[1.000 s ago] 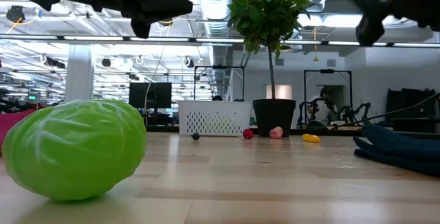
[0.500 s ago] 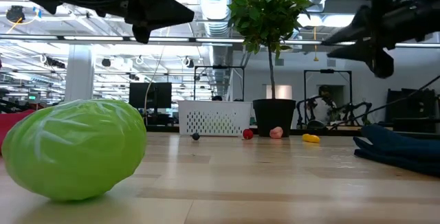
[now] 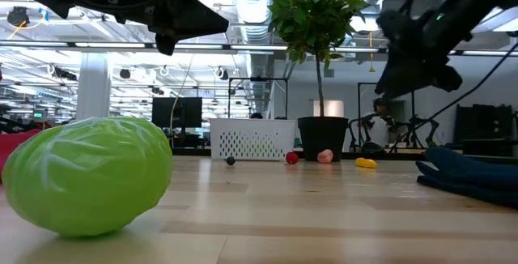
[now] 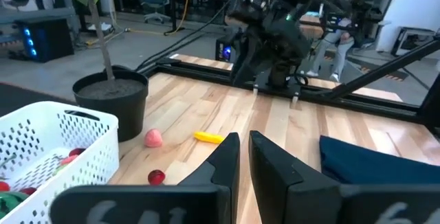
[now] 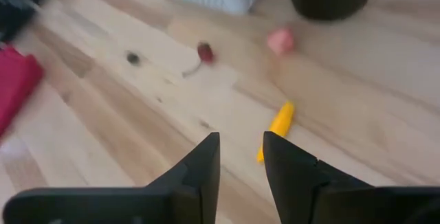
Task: Pick and placing Produce into tupperware
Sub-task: Put the yellow corn into the white basket
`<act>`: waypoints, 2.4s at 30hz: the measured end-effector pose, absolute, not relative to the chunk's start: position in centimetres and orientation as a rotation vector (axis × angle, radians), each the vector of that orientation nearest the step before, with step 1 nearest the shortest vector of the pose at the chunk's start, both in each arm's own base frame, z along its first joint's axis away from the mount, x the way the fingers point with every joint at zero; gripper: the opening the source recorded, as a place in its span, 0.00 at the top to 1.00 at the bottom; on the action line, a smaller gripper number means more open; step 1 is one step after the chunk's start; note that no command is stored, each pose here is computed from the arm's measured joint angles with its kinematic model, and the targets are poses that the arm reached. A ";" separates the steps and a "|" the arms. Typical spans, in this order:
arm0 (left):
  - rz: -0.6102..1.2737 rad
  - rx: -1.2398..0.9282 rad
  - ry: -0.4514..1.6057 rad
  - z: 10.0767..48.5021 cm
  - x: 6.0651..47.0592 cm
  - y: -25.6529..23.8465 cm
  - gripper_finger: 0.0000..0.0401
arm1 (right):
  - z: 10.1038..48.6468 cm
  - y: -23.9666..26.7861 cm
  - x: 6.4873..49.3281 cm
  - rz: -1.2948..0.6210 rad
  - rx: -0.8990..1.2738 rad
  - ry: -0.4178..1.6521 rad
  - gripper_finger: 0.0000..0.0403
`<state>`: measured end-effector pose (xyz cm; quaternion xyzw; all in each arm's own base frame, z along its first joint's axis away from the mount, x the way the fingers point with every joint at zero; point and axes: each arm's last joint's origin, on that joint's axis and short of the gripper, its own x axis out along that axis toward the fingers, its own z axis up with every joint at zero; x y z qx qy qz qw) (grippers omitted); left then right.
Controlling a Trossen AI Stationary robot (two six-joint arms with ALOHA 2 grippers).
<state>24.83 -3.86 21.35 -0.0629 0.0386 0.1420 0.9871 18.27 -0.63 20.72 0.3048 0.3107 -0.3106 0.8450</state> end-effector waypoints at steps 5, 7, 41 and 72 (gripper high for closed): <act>0.279 -0.139 0.076 21.4 24.8 -3.9 0.94 | 18.6 -1.9 20.0 -0.743 0.649 0.801 0.63; 0.279 -0.142 0.076 21.3 24.8 -3.9 0.94 | 17.8 -2.2 20.6 -0.765 0.645 0.828 0.63; 0.282 -0.142 0.076 21.3 24.8 -3.9 0.94 | 12.0 -2.2 23.9 -0.773 0.591 0.949 0.82; 0.310 -0.135 0.060 21.5 24.8 -3.8 0.94 | 15.0 3.7 26.9 -0.549 0.421 0.706 0.93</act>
